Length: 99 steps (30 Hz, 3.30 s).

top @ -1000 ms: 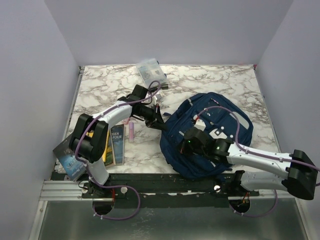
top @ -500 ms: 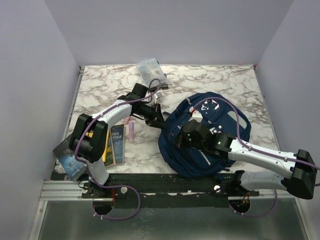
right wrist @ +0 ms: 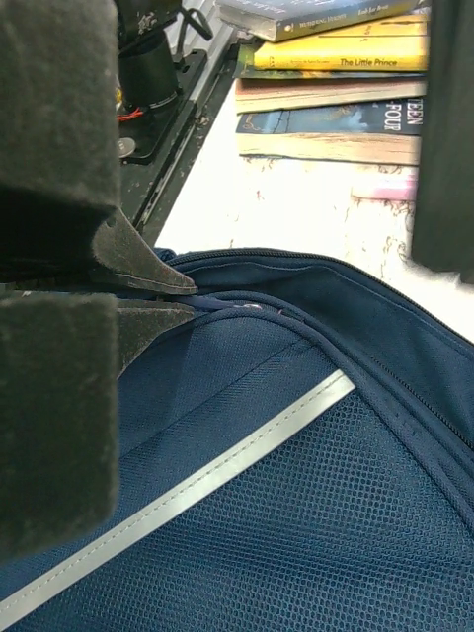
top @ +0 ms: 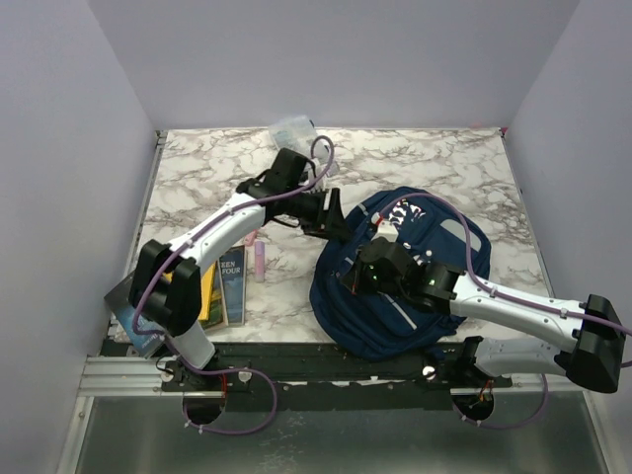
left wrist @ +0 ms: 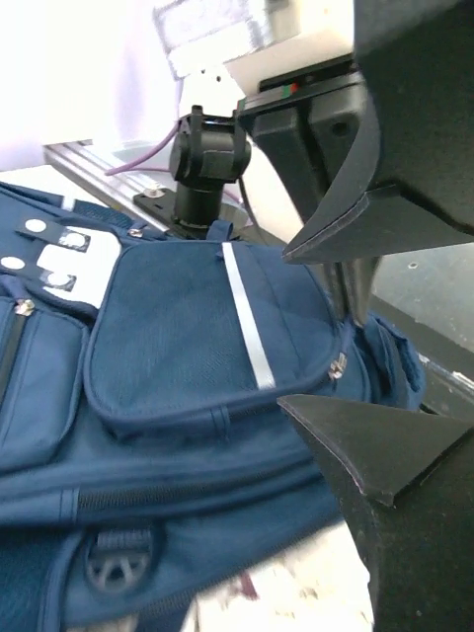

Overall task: Pack the student bag
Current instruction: Zip the student bag at the center of the board.

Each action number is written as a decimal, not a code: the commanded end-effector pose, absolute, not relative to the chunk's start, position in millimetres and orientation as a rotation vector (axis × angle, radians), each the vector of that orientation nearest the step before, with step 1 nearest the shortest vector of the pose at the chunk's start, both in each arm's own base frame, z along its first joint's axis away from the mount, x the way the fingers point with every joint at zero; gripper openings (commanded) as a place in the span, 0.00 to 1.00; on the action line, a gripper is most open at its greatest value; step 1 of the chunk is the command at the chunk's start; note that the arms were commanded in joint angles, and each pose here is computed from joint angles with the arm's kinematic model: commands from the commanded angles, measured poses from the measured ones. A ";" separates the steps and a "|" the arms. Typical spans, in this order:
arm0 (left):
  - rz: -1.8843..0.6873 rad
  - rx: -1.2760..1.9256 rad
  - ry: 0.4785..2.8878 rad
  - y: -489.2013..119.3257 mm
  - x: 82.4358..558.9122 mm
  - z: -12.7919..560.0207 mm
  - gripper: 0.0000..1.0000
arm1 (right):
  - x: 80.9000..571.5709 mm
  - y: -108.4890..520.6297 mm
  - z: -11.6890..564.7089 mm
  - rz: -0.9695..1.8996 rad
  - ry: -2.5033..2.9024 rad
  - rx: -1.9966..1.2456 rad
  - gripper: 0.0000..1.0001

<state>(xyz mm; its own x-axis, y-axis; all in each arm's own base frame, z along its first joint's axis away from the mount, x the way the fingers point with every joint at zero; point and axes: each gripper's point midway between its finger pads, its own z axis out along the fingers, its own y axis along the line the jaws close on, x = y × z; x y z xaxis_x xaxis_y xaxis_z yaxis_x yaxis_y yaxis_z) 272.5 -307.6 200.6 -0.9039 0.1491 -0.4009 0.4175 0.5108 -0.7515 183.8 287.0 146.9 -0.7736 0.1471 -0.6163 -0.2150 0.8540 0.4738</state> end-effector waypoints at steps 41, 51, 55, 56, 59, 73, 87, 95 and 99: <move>-1.403 0.430 2.807 -322.0 236.6 118.5 0.59 | 171.6 297.4 118.9 0.738 2.426 -0.085 0.01; -1.443 0.473 2.821 -332.5 231.5 113.9 0.20 | 172.7 307.4 112.6 0.731 2.423 -0.202 0.01; -1.420 0.470 2.788 -330.6 240.1 119.9 0.02 | 169.1 315.5 104.4 0.728 2.460 -0.276 0.01; -1.414 0.460 2.780 -328.9 244.1 121.6 0.00 | 167.9 318.0 101.6 0.735 2.473 -0.287 0.01; -1.410 0.422 2.764 -323.7 255.4 125.0 0.00 | 162.3 324.9 88.3 0.747 2.521 -0.315 0.01; -1.325 0.323 2.744 -303.0 284.3 125.5 0.00 | 123.3 263.8 40.7 0.578 2.654 -0.260 0.01; -1.225 0.289 2.776 -288.3 297.2 116.6 0.00 | 100.5 174.1 44.1 0.130 2.798 0.009 0.01; -1.132 0.333 2.800 -279.2 300.2 111.3 0.00 | 86.9 127.2 33.0 -0.070 2.790 0.352 0.01; -1.080 0.375 2.832 -273.3 300.1 105.4 0.00 | 96.1 124.5 39.3 -0.028 2.715 0.415 0.01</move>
